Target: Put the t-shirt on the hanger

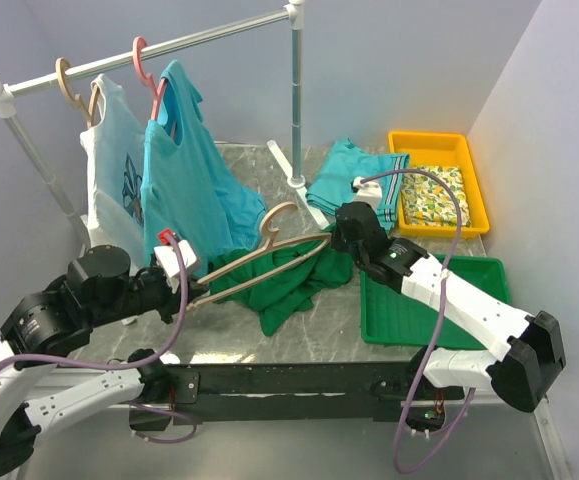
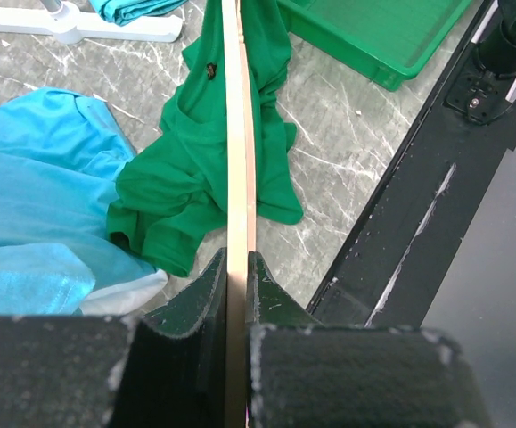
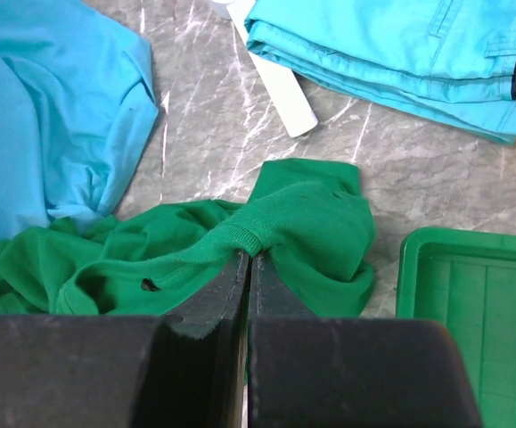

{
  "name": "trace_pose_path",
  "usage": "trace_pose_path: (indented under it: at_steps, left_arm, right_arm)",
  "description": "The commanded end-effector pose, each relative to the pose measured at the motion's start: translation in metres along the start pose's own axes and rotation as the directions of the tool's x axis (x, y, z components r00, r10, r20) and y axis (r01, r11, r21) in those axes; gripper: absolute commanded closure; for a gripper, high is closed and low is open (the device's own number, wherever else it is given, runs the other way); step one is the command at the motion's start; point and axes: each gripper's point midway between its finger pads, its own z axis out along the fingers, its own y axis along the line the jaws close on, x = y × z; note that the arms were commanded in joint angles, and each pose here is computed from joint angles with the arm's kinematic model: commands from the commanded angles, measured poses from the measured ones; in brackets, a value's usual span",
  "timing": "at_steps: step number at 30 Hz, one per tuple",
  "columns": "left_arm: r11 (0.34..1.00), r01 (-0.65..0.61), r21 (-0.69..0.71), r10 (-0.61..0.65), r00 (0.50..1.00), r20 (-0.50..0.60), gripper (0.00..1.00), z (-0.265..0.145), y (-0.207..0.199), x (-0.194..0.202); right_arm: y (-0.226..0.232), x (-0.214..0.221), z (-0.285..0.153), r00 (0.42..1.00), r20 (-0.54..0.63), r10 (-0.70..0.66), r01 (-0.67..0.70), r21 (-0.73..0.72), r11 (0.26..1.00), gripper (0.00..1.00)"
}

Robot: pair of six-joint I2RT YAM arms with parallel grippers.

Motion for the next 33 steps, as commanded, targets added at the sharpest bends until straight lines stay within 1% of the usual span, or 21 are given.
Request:
trace_pose_path:
  at_steps: [1,9,15,18,22,28,30,33]
  left_arm:
    - [1.0,0.007,-0.01,-0.006,0.998,0.064,0.99,-0.001,0.002,-0.021]
    - [0.999,0.019,-0.028,-0.016,0.996,0.091,0.99,-0.004,0.005,-0.027]
    - [0.999,0.016,-0.03,-0.015,0.999,0.046,0.99,0.003,0.006,-0.018]
    - [1.0,0.012,-0.005,-0.012,0.999,0.053,0.99,0.005,0.002,-0.019]
    - [0.999,0.016,0.031,-0.018,0.997,0.077,0.99,0.006,-0.005,-0.023]
    - [0.999,0.027,0.042,-0.029,0.998,0.056,0.99,0.019,-0.006,-0.018]
    - [0.999,0.031,0.031,-0.033,0.996,0.078,0.99,0.025,-0.003,-0.021]
    - [0.998,0.046,-0.038,-0.041,0.993,0.114,0.99,0.033,0.01,-0.027]
  right_arm:
    - [-0.009,0.0,0.005,1.0,0.013,-0.001,0.0,0.034,0.999,1.0]
    - [-0.014,0.004,0.006,1.0,-0.001,-0.014,0.014,0.048,0.999,1.0]
    - [-0.014,0.008,0.006,1.0,-0.006,-0.01,0.01,0.04,0.999,1.0]
    - [-0.012,0.006,0.006,1.0,-0.004,-0.006,0.006,0.033,0.999,1.0]
    - [-0.003,-0.007,0.003,1.0,0.01,0.001,-0.001,0.008,1.0,1.0]
    - [0.015,-0.027,-0.005,0.999,0.029,0.02,-0.019,-0.056,0.998,1.0]
    - [0.022,-0.038,-0.012,0.999,0.042,0.035,-0.031,-0.094,0.995,1.0]
    - [0.037,-0.053,-0.028,0.996,0.066,0.054,-0.042,-0.166,0.985,1.0]
